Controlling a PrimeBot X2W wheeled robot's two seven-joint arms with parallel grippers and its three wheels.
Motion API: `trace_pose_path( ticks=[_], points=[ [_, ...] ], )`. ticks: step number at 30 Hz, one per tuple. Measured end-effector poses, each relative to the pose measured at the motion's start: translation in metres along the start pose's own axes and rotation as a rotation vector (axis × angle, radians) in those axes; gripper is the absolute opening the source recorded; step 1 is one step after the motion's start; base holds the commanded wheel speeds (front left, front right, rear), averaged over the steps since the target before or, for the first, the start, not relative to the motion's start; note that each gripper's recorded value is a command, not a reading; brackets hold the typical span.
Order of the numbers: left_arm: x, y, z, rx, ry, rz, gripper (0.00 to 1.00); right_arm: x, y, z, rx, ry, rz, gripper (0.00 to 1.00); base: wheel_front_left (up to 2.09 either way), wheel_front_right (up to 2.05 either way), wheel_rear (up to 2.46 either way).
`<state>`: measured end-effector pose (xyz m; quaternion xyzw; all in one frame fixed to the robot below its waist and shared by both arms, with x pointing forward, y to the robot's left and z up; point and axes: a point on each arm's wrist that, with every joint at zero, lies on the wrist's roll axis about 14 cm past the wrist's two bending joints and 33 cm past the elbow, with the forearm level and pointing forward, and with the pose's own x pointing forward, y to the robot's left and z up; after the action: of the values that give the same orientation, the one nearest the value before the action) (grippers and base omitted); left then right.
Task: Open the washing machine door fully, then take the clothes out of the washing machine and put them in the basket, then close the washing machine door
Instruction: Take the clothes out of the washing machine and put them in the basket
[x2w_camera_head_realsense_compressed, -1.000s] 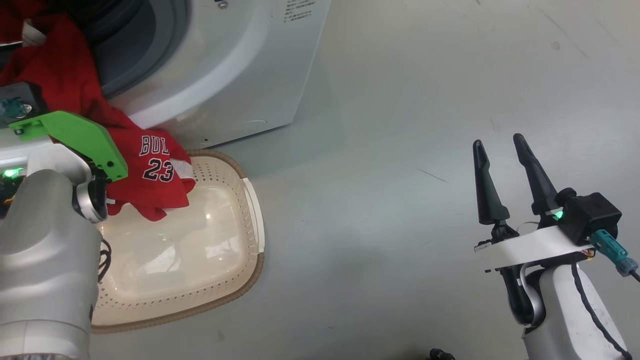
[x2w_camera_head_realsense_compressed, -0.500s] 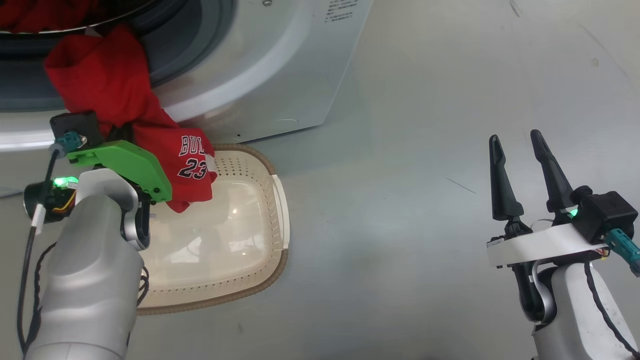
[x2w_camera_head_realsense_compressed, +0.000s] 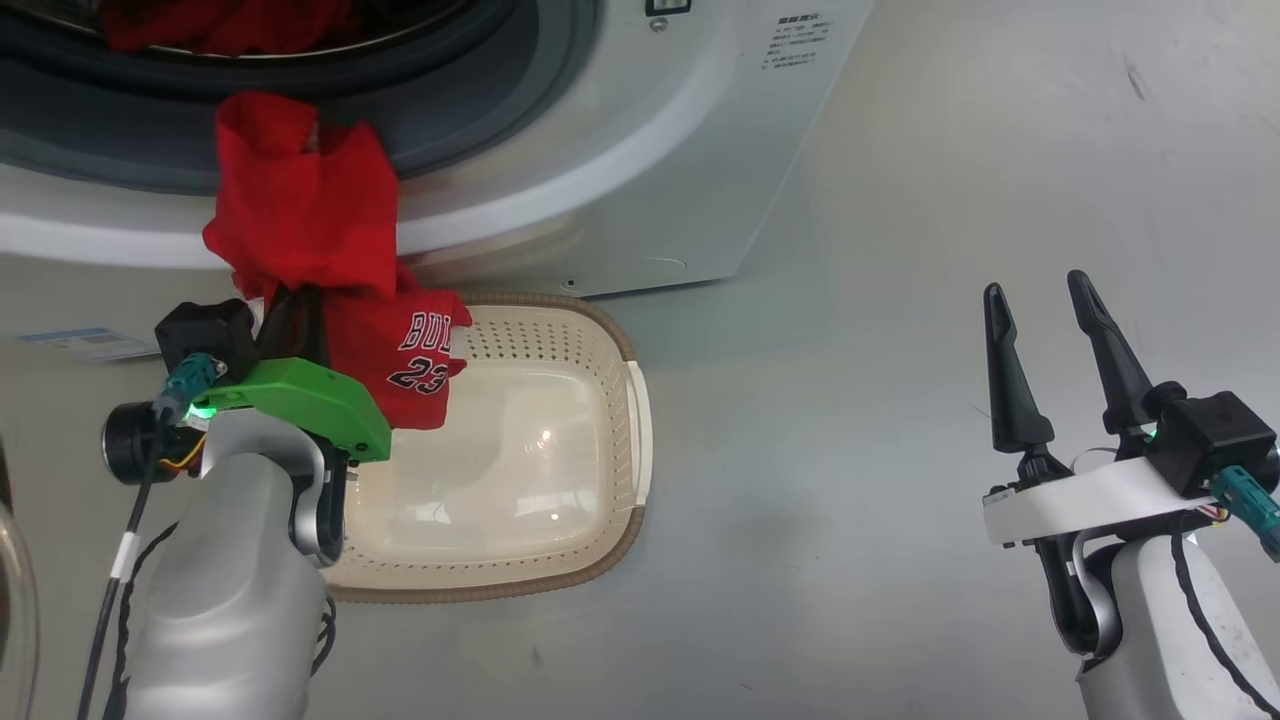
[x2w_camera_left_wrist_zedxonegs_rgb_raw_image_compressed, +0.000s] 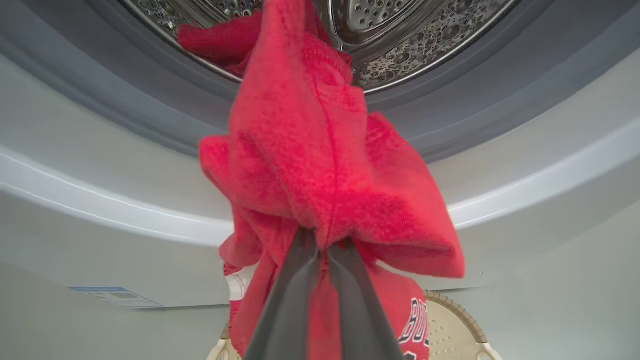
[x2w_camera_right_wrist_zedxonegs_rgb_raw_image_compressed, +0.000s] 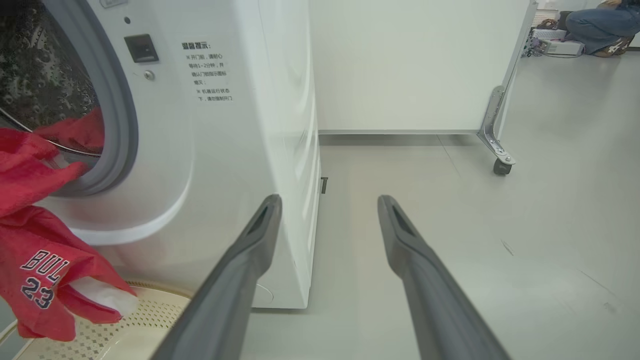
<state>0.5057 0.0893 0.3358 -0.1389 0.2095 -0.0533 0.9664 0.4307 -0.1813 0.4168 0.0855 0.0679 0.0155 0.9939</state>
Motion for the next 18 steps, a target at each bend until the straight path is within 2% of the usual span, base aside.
trace_pose_path(
  ticks=[9, 15, 18],
  points=[
    [-0.024, 0.000, 0.054, 0.001, -0.171, -0.010, 0.00, -0.001, 0.026, 0.004, 0.008, -0.009, 0.075, 1.00, 0.00, 0.00, 0.00],
    [-0.039, -0.004, 0.077, 0.019, -0.249, -0.013, 0.00, -0.005, 0.034, 0.007, 0.011, -0.015, 0.098, 1.00, 0.00, 0.00, 0.00],
    [-0.048, -0.005, 0.073, 0.034, -0.247, -0.017, 0.00, -0.005, 0.038, 0.009, 0.011, -0.021, 0.109, 1.00, 0.00, 0.00, 0.00]
  ],
)
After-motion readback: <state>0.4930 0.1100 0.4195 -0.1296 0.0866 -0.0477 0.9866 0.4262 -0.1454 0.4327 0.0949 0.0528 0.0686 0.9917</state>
